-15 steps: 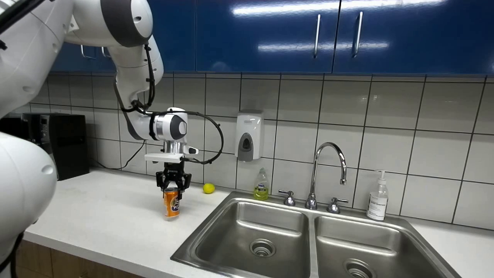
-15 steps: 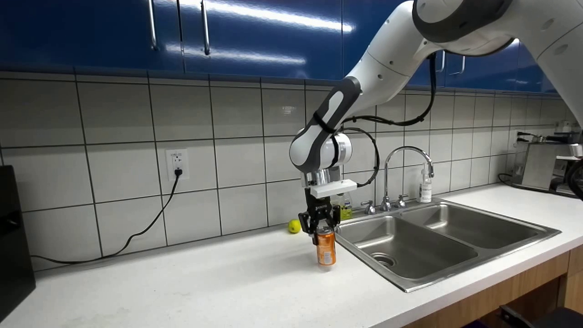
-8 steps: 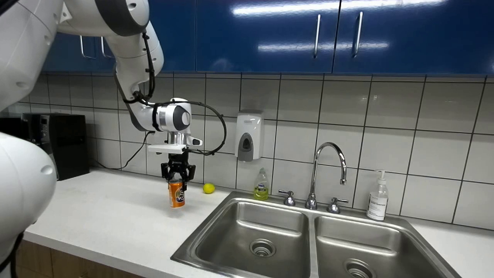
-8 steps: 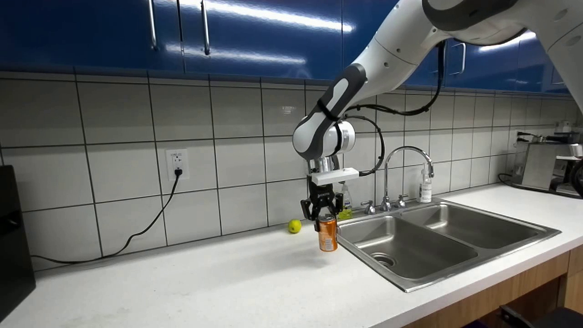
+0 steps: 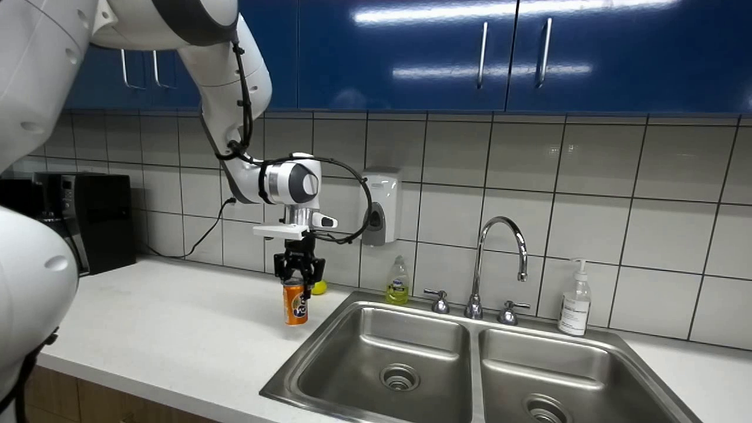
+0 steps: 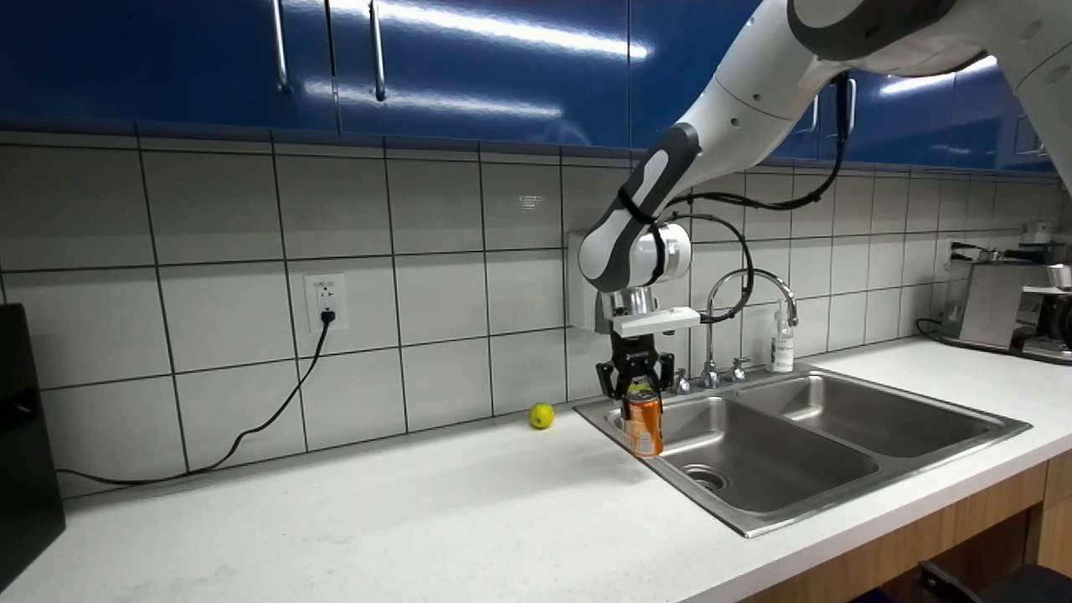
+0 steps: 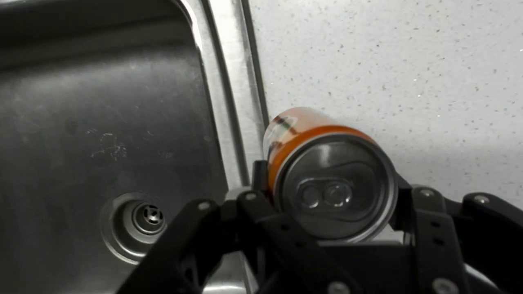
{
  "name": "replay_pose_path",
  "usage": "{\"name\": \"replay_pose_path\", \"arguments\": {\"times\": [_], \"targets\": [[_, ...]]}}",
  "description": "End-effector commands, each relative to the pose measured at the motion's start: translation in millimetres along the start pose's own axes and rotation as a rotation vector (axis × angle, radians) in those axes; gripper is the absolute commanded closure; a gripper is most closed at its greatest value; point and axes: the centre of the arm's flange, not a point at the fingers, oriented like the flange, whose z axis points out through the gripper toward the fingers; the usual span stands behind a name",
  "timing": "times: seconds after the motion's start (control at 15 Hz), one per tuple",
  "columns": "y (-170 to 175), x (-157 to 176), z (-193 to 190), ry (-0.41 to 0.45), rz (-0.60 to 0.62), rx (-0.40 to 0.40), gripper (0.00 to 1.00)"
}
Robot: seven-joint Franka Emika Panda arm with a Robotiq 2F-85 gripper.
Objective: Move the can of fanta to the left sink
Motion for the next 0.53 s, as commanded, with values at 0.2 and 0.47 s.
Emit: {"name": "replay_pose_path", "arguments": {"times": [0.2,0.47], "targets": [[91.8,-25.7,-3.6,-0.007,0.195,0.05,0.62],[139.7,-31.0,6.9,-0.009,0.291,0.066,0.62]]}}
